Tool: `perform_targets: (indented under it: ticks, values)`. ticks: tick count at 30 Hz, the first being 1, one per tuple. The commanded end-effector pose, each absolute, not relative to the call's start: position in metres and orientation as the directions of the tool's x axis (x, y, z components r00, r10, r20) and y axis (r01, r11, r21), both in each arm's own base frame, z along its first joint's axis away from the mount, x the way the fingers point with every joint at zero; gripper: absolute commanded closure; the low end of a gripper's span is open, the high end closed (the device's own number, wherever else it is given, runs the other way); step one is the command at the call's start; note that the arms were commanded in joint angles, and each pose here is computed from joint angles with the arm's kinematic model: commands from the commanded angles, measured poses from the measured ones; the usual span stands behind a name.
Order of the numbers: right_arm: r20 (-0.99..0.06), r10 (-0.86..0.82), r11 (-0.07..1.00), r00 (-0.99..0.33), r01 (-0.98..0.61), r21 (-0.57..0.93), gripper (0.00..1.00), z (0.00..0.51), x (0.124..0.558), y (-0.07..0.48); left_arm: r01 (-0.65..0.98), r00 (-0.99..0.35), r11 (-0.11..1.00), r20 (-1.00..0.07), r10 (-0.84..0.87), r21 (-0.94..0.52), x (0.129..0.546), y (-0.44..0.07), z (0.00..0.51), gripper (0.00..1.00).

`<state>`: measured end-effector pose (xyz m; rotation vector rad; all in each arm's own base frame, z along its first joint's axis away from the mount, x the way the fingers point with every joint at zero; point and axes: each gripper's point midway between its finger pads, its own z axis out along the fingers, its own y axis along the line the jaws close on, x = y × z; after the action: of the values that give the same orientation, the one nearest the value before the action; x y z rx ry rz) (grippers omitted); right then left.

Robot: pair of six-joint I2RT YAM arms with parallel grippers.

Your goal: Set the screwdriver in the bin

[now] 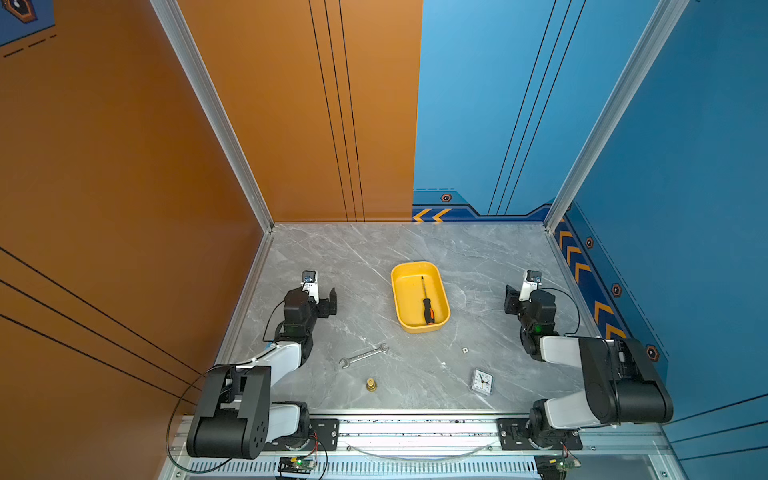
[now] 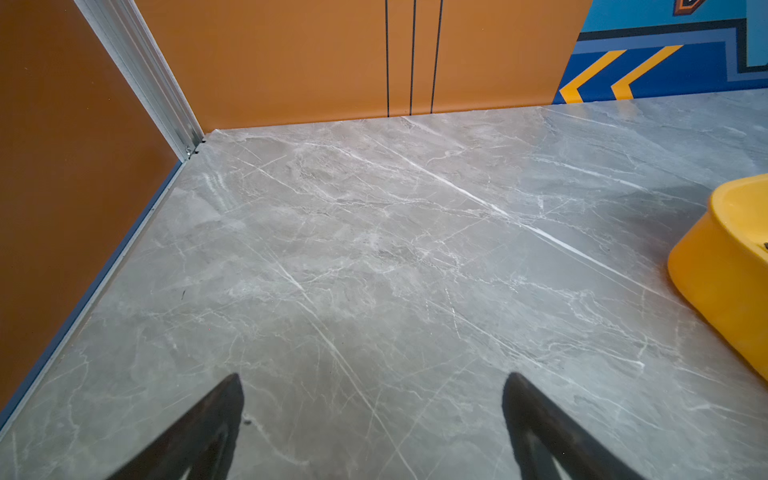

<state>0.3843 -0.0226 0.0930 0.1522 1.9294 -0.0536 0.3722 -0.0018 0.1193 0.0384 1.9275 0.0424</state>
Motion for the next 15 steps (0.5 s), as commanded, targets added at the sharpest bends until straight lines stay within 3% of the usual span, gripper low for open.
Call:
perform_targets:
  ticks: [1, 15]
  values:
    - [-0.951, 0.097, 0.989, -0.293, 0.139, 0.057, 0.46, 0.097, 0.389, -0.022, -0.026, -0.326, 0.998, -0.944, 0.052, 0.064, 0.374, 0.007, 0.118, 0.02]
    - [-0.947, 0.082, 0.99, -0.312, 0.132, 0.042, 0.43, 0.094, 0.393, -0.019, 0.011, -0.315, 0.999, -0.948, 0.036, 0.034, 0.39, -0.003, 0.101, 0.02]
